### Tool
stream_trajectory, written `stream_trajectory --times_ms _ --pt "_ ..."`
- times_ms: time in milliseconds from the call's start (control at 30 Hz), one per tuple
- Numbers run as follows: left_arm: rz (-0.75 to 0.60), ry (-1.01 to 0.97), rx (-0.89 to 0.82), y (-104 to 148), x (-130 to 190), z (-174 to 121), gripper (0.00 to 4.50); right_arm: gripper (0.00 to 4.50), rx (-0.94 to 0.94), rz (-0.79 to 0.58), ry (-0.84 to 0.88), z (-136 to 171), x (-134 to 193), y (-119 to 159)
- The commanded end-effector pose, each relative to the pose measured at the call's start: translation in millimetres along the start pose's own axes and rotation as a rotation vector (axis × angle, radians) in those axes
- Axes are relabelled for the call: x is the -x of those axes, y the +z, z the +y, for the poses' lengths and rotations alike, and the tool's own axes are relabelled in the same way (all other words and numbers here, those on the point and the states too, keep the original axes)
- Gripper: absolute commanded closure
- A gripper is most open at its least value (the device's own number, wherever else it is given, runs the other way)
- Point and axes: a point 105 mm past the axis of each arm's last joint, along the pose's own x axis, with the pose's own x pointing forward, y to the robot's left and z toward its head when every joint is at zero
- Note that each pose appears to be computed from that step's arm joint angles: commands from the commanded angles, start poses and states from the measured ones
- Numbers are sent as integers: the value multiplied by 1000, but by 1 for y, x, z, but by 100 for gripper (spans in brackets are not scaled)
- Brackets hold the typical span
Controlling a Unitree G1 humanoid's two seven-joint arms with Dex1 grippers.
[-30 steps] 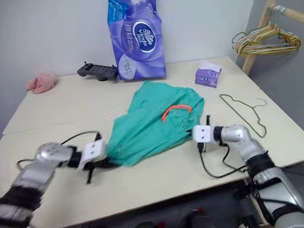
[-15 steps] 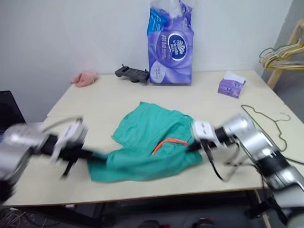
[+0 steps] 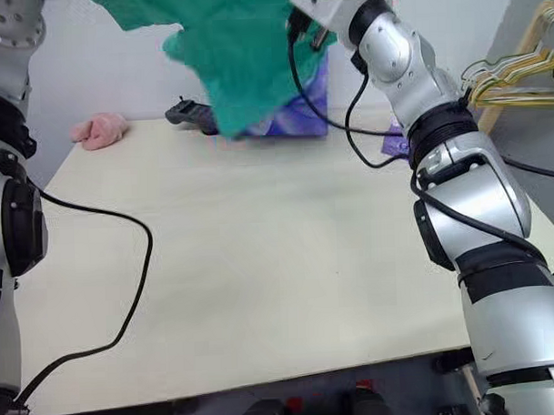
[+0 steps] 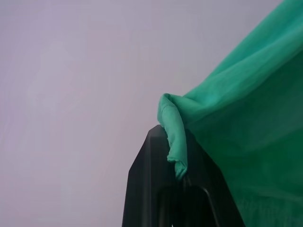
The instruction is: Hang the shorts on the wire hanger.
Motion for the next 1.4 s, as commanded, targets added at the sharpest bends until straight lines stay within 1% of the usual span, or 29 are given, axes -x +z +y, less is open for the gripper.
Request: stream_trajectory --times_ms 33,100,133,200,233,267,300,367,433,467,533,600,767,967,1067,1233,1400 --pt "104 -237 106 -57 35 -43 450 446 -148 3 236 56 20 -18" --pt "151 -379 169 -90 68 -75 450 446 -317 34 481 115 46 -29" --pt "171 -426 196 -101 81 -85 450 446 -358 34 548 132 56 -30" --pt "200 -582 261 -121 119 -113 450 446 -359 41 685 164 87 -35" --pt "219 -696 300 -131 144 -127 450 446 -381 65 728 176 101 -39" --pt "234 -839 349 -138 177 -145 450 446 -405 88 768 188 119 -43" --pt "251 -965 385 -143 213 -156 450 446 -421 113 804 198 138 -45" --pt "276 -1126 437 -142 261 -165 450 446 -440 142 857 209 165 -43" --pt "302 -1223 457 -137 292 -168 450 446 -459 161 913 214 188 -37" --pt "321 -1290 464 -133 311 -170 450 446 -462 170 963 216 206 -34" --pt "339 -1380 473 -124 332 -172 450 446 -478 187 1026 216 229 -26" --pt "345 -1430 473 -116 339 -174 450 446 -484 192 1042 213 237 -18" --pt "321 -1507 505 -94 340 -183 450 446 -522 190 1064 211 244 1" --pt "316 -1682 548 -71 356 -184 450 446 -557 239 1076 210 253 3" --pt "326 -1741 553 -67 365 -183 450 446 -595 272 1111 212 264 5" --pt "356 -1845 571 -61 381 -180 450 446 -682 304 1240 213 289 16" --pt "358 -1858 551 -65 385 -180 450 446 -703 319 1238 212 289 18"
